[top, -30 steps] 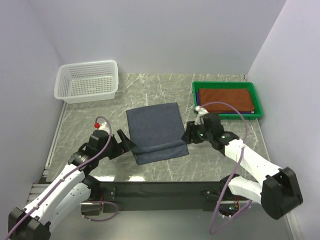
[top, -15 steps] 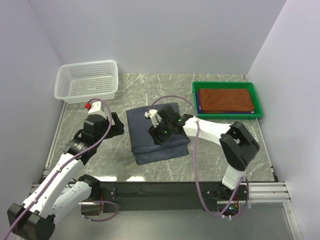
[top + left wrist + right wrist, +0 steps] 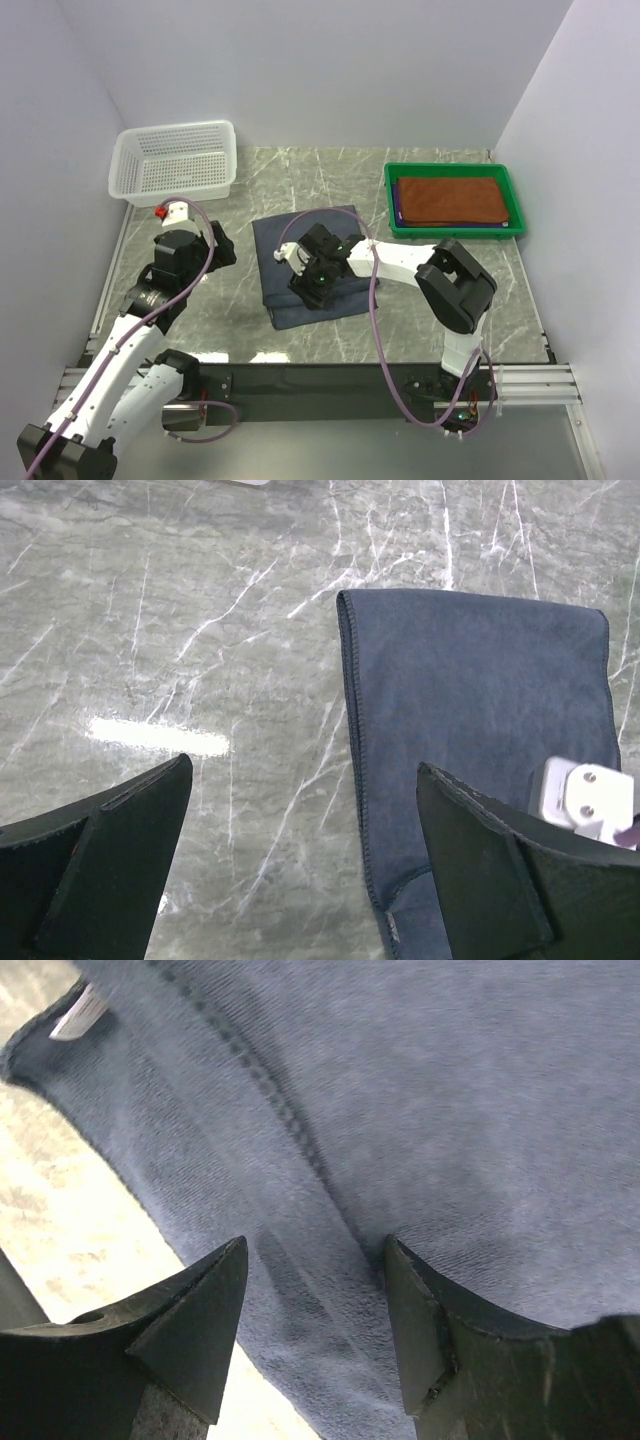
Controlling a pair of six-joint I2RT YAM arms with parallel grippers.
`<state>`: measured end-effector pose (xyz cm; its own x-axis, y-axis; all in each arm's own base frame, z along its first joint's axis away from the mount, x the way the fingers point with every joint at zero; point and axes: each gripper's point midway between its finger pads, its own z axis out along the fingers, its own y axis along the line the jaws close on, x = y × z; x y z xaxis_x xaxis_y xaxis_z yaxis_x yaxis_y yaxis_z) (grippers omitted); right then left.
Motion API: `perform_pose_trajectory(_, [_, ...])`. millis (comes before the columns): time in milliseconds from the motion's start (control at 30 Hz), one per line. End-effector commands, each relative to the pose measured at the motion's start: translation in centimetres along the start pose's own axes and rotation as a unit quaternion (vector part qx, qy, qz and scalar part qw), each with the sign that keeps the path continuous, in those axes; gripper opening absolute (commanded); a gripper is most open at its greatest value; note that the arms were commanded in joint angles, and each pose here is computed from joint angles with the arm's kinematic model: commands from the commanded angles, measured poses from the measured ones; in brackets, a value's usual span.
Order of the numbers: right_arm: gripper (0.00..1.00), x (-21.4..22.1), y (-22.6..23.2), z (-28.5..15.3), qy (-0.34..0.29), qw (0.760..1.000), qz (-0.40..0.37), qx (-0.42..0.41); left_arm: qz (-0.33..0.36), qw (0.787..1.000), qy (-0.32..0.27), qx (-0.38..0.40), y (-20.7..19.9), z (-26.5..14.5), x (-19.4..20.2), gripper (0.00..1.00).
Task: Fold and stack the towels
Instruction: Fold the towel
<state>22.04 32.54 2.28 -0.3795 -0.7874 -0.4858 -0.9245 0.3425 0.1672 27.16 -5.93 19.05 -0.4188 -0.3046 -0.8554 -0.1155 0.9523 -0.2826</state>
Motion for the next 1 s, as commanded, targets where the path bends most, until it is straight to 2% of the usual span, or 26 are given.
perform_pose_trajectory(0, [0.63, -0.3, 1.6, -0.8, 0.003, 1.0, -0.024, -0.017, 0.004, 1.0, -0.014, 0.009, -0.3, 0.1, -0.8, 1.0])
perform_pose_trajectory(433, [0.57, 2.4, 7.2, -3.0, 0.015, 0.998, -0.04, -0.035, 0.003, 1.0, -0.006, 0.012, -0.4, 0.3, -0.4, 0.99])
perform_pose_trajectory(600, [0.54, 4.4, 9.5, -2.6, 0.031, 0.997, -0.017, -0.069, 0.002, 1.0, 0.003, 0.016, -0.5, 0.5, 0.0, 1.0])
perform_pose_trajectory(733, [0.49, 5.9, 9.7, -2.6, 0.039, 0.997, 0.009, -0.06, -0.001, 1.0, 0.016, 0.024, -0.8, 0.8, 0.7, 0.99])
perform_pose_trajectory(800, [0.49, 4.5, 8.9, -3.8, 0.0, 0.999, 0.025, -0.035, -0.01, 0.998, 0.038, 0.039, -1.5, 0.9, 1.6, 0.99])
perform_pose_trajectory(867, [0.5, 2.8, 6.8, -5.7, -0.041, 0.997, 0.056, 0.027, -0.031, 0.994, 0.074, 0.077, -3.1, 0.6, 2.8, 0.99])
perform_pose_trajectory(933, [0.5, 2.2, 4.1, -7.4, -0.073, 0.988, 0.107, 0.085, -0.071, 0.988, 0.112, 0.08, -3.8, 0.6, 4.4, 0.98])
perform_pose_trajectory(967, [0.51, 1.3, 2.5, -9.0, -0.109, 0.975, 0.15, 0.122, -0.082, 0.983, 0.143, 0.075, -3.8, 0.4, 5.8, 0.97])
